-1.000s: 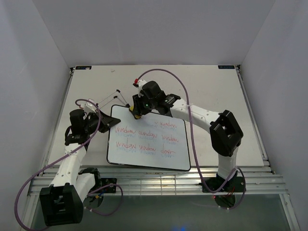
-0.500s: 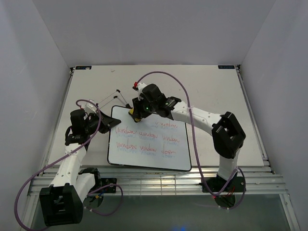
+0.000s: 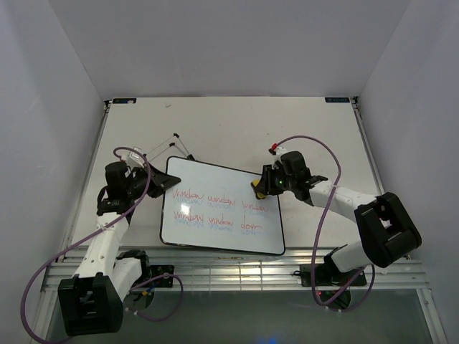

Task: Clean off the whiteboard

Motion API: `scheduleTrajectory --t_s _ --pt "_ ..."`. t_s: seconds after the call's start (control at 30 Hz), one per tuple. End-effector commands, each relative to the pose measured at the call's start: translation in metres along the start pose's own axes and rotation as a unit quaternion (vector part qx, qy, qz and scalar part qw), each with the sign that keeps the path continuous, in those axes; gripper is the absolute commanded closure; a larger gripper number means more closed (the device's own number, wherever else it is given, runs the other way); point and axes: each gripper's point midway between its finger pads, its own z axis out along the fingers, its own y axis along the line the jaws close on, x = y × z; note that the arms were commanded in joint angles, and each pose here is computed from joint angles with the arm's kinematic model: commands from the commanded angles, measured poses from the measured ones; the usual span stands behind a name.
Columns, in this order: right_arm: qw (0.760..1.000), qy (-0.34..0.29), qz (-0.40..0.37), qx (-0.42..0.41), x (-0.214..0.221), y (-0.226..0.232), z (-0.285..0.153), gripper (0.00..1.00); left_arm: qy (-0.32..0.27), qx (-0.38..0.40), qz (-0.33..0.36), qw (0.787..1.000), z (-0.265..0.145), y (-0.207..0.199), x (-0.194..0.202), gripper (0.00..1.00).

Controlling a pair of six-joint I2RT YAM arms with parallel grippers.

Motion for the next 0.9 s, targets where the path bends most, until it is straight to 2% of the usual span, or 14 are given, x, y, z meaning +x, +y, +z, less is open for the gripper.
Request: scheduleTrajectory --t_s 0.0,0.13,0.2,0.23,0.33,0.37,0.43,0.47,0.57,0.73,0.87 --pt "0.986 0.152 0.043 0.057 0.1 -0.038 -0.01 0.71 -0.032 -0.02 0.072 0.997 0.0 0.001 -0.018 1.0" --pt "0.99 0.13 0.045 0.003 0.075 -0.007 -0.002 0.73 -0.029 -0.019 0.072 0.997 0.001 0.002 -0.016 1.0" --pt "0.989 0.148 0.019 -0.01 0.074 0.019 0.006 0.73 -0.029 -0.015 0.071 0.997 0.001 0.002 -0.015 1.0" --pt "0.991 0.128 0.001 -0.027 0.049 0.041 0.013 0.73 -0.029 -0.014 0.069 0.997 0.001 0.001 -0.015 1.0" --pt "0.988 0.134 -0.034 -0.069 0.041 0.094 0.025 0.73 -0.03 -0.012 0.068 0.997 0.001 0.002 -0.014 1.0" --pt "0.987 0.119 -0.054 -0.096 0.026 0.126 0.027 0.73 -0.032 -0.011 0.07 0.997 0.001 0.001 -0.014 1.0" --pt "0.984 0.123 -0.07 -0.106 0.023 0.15 0.038 0.73 -0.032 -0.012 0.069 0.997 0.001 0.002 -0.014 1.0" --pt "0.982 0.113 -0.086 -0.124 0.012 0.177 0.037 0.73 -0.031 -0.013 0.068 0.997 0.001 0.003 -0.013 1.0" --pt "0.978 0.12 -0.108 -0.131 0.008 0.206 0.047 0.73 -0.032 -0.014 0.068 0.997 0.001 0.003 -0.013 1.0" --pt "0.979 0.131 -0.12 -0.098 0.017 0.193 0.056 0.73 -0.036 -0.02 0.07 0.997 -0.001 0.004 -0.015 1.0" --pt "0.985 0.139 -0.091 -0.047 0.028 0.137 0.05 0.73 -0.035 -0.021 0.069 0.997 -0.001 0.003 -0.015 1.0"
